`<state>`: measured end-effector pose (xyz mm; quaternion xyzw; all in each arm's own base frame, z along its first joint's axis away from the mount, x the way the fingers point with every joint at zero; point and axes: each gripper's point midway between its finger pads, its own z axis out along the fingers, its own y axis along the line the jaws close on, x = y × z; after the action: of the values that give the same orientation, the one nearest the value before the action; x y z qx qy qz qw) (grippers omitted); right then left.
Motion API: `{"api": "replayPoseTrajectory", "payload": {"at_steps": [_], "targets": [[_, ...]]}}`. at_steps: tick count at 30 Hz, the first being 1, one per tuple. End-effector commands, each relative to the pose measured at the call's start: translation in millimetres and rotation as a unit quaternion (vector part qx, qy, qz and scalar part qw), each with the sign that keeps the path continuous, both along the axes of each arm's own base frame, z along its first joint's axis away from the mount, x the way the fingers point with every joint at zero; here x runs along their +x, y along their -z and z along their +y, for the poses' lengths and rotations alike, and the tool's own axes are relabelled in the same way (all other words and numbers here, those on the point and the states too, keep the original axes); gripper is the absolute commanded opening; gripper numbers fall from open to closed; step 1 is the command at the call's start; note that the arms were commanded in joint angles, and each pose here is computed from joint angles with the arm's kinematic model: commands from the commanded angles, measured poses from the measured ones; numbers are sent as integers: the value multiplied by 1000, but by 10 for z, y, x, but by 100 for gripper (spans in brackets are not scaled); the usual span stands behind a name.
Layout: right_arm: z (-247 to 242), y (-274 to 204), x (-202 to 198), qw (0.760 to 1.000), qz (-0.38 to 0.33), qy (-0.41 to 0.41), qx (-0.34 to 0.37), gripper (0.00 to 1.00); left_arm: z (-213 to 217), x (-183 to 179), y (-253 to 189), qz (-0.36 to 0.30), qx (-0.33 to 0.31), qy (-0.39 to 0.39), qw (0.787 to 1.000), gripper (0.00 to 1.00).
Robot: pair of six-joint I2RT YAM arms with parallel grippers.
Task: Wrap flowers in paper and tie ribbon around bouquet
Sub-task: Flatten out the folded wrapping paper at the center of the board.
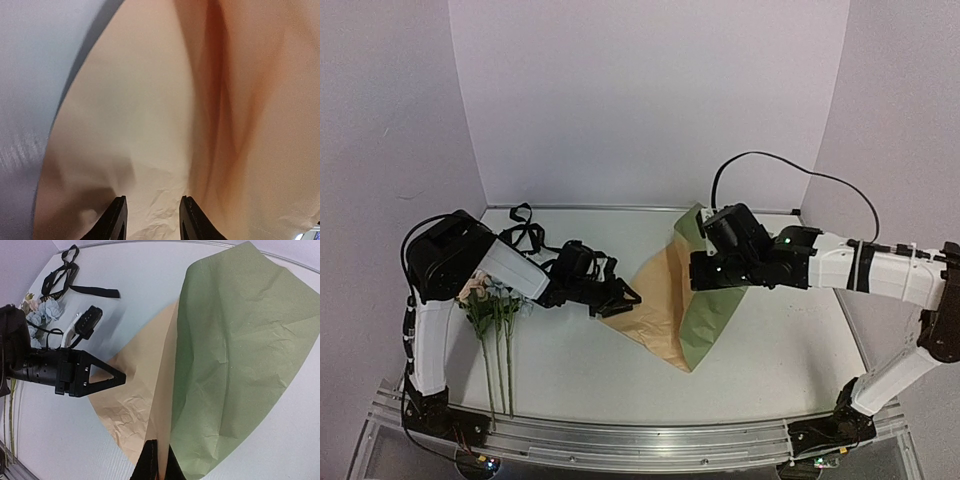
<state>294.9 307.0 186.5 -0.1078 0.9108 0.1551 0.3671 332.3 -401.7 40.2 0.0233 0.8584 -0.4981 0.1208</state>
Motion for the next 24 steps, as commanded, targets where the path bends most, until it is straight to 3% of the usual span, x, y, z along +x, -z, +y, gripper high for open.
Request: {"api": "replayPoseTrajectory", "payload": {"at_steps": [1, 12, 18, 24], "targets": [[-303, -196, -38, 998, -32, 46, -7, 0, 57, 1, 177, 42, 28, -21, 998, 36], [-1371, 16, -491, 979, -22, 171, -111, 0, 805, -209, 630, 82, 194, -118, 971, 32], [-1866, 467, -995, 961, 8, 224, -162, 0, 1165, -434, 692, 90, 233, -150, 957, 31], [-1934, 800, -1287, 950, 27, 259, -170, 0, 1381, -576, 728, 97, 251, -171, 948, 31]]}}
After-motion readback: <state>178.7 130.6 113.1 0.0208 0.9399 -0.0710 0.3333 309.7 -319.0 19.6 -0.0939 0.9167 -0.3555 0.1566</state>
